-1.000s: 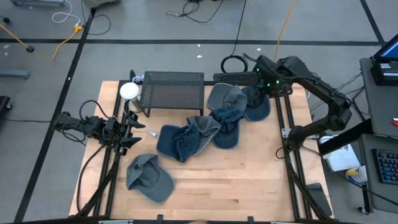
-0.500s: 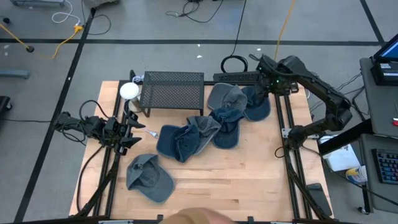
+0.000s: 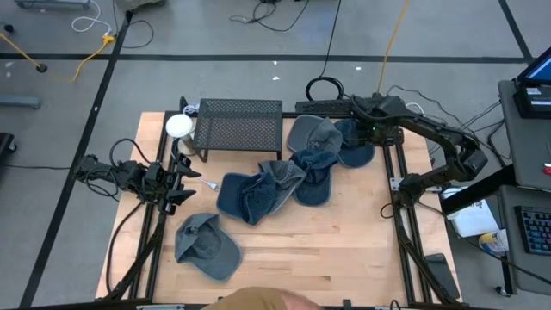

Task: Pick & Place hat
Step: Put the top right blue cap on the shelf

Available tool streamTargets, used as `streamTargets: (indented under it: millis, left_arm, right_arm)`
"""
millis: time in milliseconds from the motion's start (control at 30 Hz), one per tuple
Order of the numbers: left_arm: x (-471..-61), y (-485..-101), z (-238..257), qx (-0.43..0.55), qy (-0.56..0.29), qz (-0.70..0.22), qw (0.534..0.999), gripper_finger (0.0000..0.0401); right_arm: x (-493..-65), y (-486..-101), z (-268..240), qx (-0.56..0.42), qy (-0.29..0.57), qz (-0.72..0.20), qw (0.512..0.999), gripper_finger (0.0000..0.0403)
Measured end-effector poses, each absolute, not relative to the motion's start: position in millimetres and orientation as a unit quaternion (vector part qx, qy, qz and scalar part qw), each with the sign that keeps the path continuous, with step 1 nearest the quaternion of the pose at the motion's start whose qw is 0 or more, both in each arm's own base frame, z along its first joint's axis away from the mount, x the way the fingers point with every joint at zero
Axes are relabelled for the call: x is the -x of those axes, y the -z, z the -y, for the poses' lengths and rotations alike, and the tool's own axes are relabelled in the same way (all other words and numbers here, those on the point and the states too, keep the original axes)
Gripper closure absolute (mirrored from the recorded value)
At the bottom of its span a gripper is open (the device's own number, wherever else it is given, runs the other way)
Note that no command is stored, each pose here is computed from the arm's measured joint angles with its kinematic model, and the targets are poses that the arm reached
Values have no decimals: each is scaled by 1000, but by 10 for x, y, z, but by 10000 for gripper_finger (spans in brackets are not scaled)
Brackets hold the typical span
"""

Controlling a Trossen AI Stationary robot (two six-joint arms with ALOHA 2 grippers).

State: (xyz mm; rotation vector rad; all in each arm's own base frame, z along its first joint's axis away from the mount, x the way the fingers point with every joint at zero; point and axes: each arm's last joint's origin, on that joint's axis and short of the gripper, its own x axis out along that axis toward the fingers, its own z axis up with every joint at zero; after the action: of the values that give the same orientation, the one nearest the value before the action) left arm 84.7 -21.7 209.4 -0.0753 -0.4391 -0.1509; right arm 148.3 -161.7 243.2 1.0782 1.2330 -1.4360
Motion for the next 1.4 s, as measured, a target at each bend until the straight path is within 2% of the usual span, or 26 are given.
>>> streamTargets:
  millis: [333,700,833,1200,1400]
  left_arm:
    - [-847,-2094,217,37,75,217,973,150]
    - [-847,-2094,217,37,74,217,973,150]
    - [-847,-2093,217,37,74,217,973,150]
    - [-847,-2094,216,37,74,217,973,150]
    - [-847,-2094,216,37,74,217,973,150]
  right_arm:
    - [-1343,-1973,1672,-430,614,-476,460,151]
    - [-1283,-1748,1771,-438,595,-445,507,158]
    - [-1291,-1749,1785,-438,590,-442,515,202]
    - [-1282,-1757,1770,-440,588,-447,510,385]
    - [-1257,-1800,1736,-452,599,-433,499,389]
